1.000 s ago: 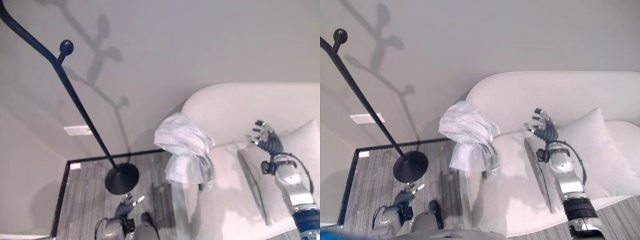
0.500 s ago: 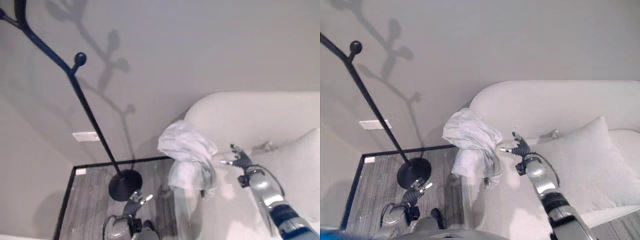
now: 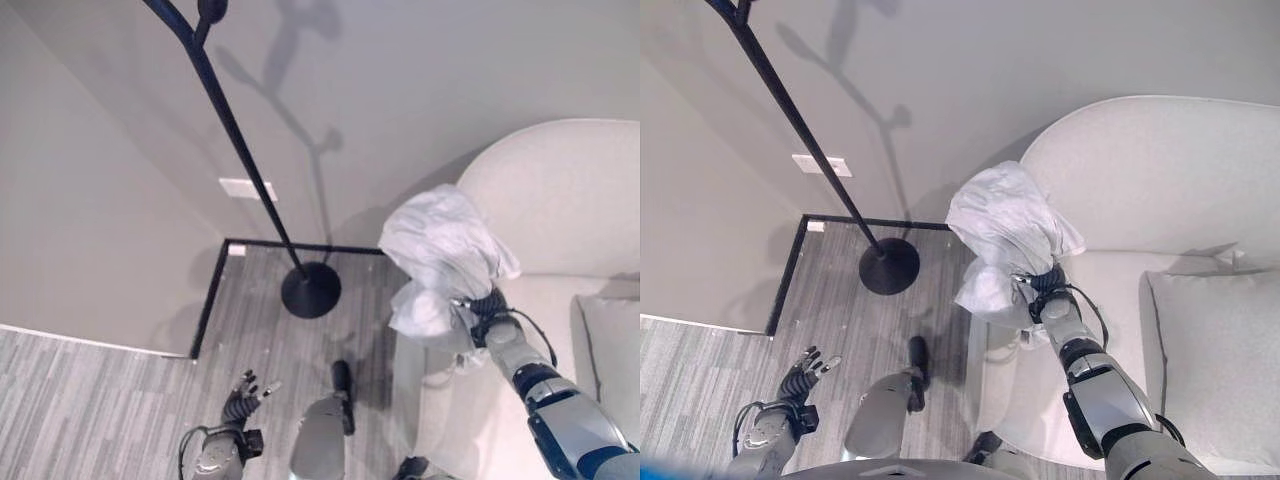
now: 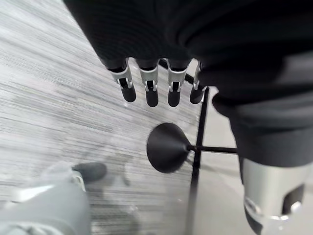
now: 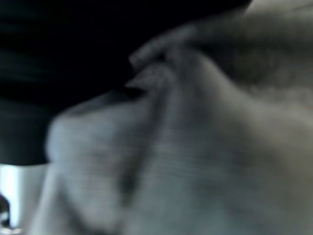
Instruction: Hang the clothes on the sofa on the clothes rack.
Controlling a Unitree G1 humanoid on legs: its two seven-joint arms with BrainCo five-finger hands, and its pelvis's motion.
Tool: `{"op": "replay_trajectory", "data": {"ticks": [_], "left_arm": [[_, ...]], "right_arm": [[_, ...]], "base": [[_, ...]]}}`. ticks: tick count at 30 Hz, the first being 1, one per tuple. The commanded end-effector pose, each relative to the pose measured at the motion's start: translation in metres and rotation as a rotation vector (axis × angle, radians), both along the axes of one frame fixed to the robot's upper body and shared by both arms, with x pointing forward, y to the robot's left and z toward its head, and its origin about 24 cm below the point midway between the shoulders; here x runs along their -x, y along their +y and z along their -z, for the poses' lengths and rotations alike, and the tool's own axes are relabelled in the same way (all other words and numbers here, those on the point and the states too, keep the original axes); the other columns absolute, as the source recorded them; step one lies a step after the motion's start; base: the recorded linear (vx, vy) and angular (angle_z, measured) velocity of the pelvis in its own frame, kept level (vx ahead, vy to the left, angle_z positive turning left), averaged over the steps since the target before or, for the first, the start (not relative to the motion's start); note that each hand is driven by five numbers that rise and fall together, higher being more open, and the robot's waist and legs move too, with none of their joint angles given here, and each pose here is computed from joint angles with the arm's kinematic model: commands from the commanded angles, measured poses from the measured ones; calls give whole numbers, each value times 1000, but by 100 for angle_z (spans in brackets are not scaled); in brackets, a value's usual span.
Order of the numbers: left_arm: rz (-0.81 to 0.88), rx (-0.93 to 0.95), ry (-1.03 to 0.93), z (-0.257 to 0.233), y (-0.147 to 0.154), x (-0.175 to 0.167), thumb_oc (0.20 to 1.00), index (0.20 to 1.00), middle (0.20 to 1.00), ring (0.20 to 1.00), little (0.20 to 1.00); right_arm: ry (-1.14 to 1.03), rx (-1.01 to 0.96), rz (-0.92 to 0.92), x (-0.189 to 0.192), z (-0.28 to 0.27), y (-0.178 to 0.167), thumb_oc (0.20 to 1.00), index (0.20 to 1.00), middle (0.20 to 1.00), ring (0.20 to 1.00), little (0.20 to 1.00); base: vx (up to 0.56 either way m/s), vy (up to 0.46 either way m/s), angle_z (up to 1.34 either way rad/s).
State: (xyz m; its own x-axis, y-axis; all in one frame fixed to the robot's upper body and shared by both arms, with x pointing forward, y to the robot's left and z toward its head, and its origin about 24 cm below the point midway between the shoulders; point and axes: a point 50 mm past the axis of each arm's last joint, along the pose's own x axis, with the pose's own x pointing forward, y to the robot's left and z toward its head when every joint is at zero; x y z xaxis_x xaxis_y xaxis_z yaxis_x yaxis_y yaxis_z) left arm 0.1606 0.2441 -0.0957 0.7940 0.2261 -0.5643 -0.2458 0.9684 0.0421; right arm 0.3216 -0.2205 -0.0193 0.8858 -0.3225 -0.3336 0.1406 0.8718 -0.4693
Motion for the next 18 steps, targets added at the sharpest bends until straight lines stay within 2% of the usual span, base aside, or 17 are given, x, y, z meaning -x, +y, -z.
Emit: {"op": "replay_trajectory", "data": {"ticks": [1, 2, 3, 5, 9, 14, 18], "left_arm": [[68, -12, -130, -18, -14, -26, 1000, 1000, 1000, 1000, 1000], [68, -12, -129, -17, -14, -25, 1000, 1000, 1000, 1000, 1000], [65, -3, -135, -18, -16, -26, 1000, 1000, 1000, 1000, 1000], [77, 17, -154, -21, -20, -28, 1000, 1000, 1000, 1000, 1000], [102, 13, -157, -22, -24, -28, 1000, 1000, 1000, 1000, 1000], [116, 7, -125, -17, -25, -22, 1000, 1000, 1000, 1000, 1000], [77, 7, -82, -9, -20, -12, 1000, 1000, 1000, 1000, 1000]], "right_arm": [[-117, -130, -84, -19, -21, 37, 658, 658, 658, 658, 658], [-116, -131, -85, -18, -21, 38, 470, 470, 470, 470, 470], [-110, -188, -124, -16, -17, 50, 200, 200, 200, 200, 200], [-62, -216, -226, -4, -3, 73, 200, 200, 200, 200, 200], [5, -254, -266, 10, 14, 86, 200, 200, 200, 200, 200], [51, -347, -265, 22, 27, 91, 200, 200, 200, 200, 200], [56, -356, -250, 31, 33, 81, 200, 200, 200, 200, 200]], "base": [[0, 0, 0], [0, 0, 0], [0, 0, 0], [23, -32, -4], [4, -8, -1], [4, -10, 1], [8, -39, 0]]}}
